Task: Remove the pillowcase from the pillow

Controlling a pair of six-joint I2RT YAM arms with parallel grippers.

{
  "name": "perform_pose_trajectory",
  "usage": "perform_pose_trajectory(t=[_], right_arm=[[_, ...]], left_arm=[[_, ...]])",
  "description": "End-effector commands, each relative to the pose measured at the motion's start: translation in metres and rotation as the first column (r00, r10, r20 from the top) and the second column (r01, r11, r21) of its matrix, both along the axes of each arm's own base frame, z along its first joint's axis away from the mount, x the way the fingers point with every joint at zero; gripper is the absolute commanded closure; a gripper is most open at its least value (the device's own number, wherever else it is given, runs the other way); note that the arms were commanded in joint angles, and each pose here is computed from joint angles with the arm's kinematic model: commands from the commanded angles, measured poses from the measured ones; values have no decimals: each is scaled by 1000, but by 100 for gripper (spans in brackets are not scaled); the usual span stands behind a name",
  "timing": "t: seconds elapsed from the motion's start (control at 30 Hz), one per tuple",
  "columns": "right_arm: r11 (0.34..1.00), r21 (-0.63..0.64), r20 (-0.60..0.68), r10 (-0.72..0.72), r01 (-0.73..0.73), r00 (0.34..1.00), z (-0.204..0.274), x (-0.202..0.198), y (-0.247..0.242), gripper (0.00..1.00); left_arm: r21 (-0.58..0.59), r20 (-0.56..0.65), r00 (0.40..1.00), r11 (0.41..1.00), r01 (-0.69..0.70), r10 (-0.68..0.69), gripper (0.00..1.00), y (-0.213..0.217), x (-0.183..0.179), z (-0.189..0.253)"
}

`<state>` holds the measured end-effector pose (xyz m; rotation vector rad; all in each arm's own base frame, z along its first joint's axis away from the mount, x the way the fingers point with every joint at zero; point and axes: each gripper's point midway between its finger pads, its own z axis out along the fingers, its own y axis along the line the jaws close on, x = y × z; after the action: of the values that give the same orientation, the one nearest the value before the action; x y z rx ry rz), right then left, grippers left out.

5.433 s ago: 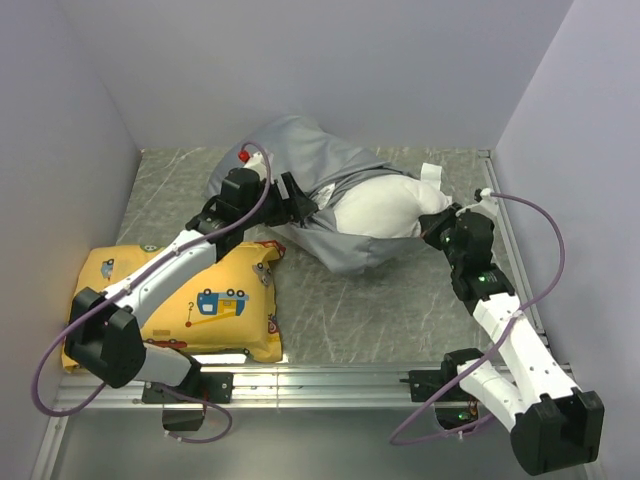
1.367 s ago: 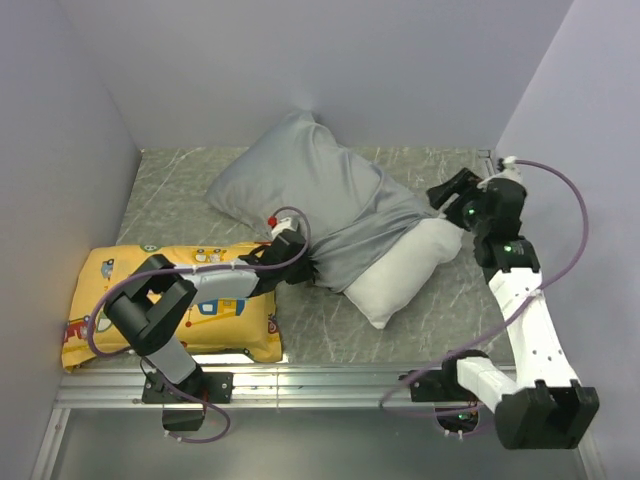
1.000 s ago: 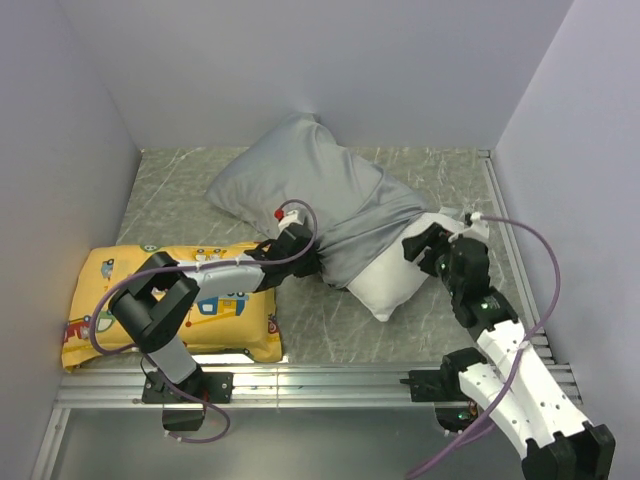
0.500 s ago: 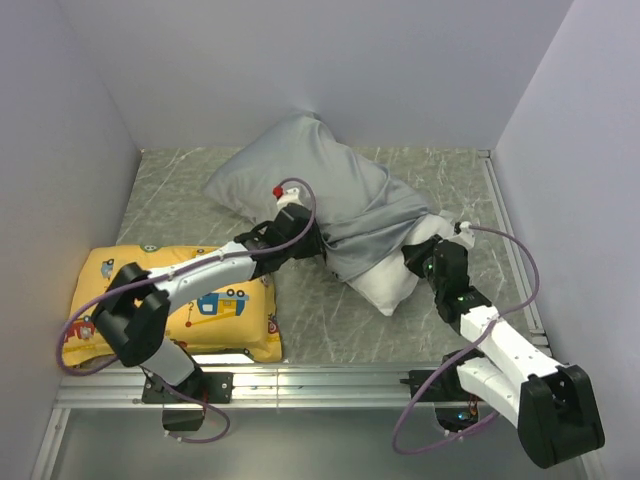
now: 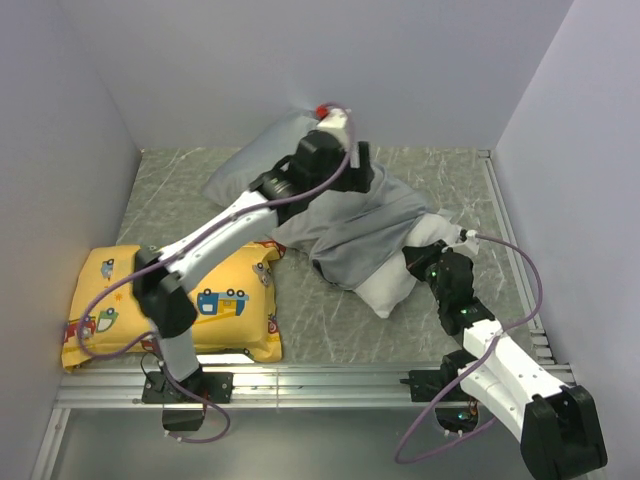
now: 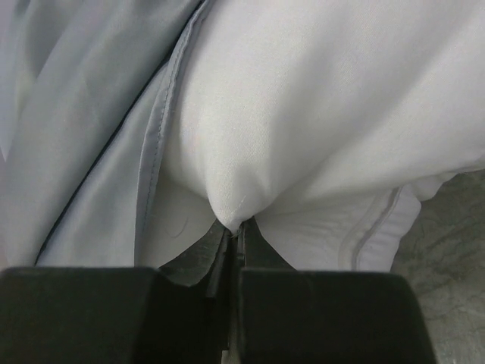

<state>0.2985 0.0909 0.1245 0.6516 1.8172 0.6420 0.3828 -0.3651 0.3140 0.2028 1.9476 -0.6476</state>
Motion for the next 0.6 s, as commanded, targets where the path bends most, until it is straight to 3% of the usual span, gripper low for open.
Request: perform_pose_trajectory(t=[0.0, 0.2, 0.33, 0.43, 0.47, 0.57], right_arm=[[998, -68, -72, -17, 12, 997, -15, -9, -8, 100], [994, -108, -53, 2, -8, 999, 7, -2, -7, 100], [992, -121, -53, 8, -14, 999, 12, 1, -7, 100], [990, -143, -61, 0, -8, 998, 15, 2, -9, 100], [989, -147, -48, -8, 1, 999, 21, 4, -10, 100], [988, -155, -31, -34, 29, 999, 30, 5, -16, 100]], left_arm=[[187, -45, 986, 968, 165, -159, 10, -41, 6, -46], [263, -51, 989, 953, 151, -142, 12, -64, 33, -75], [230, -19, 987, 960, 162, -162, 16, -72, 37, -72], [233, 13, 997, 970, 67, -72, 40, -60, 47, -73], [255, 35, 999, 967, -22, 13, 65, -45, 57, -74], [234, 55, 990, 962, -142, 133, 100, -15, 80, -66]])
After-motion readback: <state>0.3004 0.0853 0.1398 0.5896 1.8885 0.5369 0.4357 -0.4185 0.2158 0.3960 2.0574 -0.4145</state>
